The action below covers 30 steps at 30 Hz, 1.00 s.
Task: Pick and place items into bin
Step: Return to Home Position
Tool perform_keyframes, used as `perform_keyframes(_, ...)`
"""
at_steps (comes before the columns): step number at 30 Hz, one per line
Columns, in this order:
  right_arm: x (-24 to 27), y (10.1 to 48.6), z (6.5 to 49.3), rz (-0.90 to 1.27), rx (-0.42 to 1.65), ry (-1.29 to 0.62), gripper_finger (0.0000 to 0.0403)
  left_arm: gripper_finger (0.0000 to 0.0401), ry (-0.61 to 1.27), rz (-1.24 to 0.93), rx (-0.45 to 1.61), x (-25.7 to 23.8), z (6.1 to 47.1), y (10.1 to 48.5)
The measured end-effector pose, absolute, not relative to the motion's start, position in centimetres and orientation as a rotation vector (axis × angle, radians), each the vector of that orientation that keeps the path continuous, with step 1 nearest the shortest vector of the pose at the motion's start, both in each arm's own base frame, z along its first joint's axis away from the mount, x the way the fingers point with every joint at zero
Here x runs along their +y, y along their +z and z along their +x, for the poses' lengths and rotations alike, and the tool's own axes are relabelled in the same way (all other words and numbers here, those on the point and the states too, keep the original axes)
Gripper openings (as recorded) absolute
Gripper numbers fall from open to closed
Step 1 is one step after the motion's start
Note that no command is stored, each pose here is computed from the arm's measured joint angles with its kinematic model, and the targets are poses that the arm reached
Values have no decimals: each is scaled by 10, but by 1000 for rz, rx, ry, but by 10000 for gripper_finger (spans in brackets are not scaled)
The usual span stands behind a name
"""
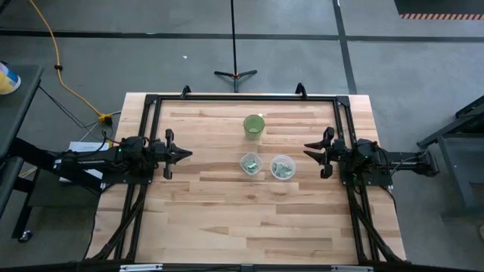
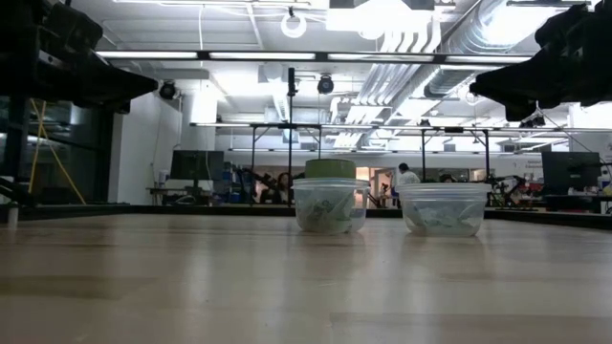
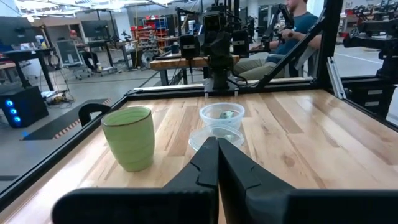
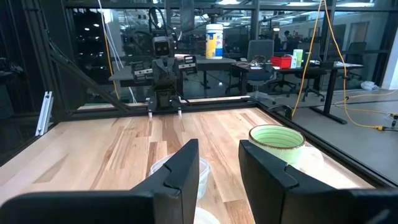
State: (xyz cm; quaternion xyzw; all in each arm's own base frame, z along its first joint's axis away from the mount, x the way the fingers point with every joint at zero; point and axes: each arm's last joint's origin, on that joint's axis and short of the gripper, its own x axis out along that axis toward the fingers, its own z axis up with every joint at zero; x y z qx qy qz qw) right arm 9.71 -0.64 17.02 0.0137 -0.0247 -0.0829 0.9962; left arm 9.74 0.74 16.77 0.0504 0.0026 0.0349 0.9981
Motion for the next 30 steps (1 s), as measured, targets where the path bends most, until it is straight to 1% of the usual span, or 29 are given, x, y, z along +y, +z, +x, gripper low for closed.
perform_keyframes(4, -6, 170, 97, 27, -50, -166, 106, 39, 70, 100, 5, 7, 97, 168)
perform_keyframes(15, -6, 170, 97, 28, -49, -165, 106, 68, 70, 100, 6, 7, 97, 168)
perform_keyframes(25, -6, 170, 97, 28, -49, -165, 106, 60, 70, 98, 6, 7, 97, 168)
perform_keyframes(30, -6, 170, 97, 28, -49, -165, 106, 64, 70, 98, 6, 7, 97, 168)
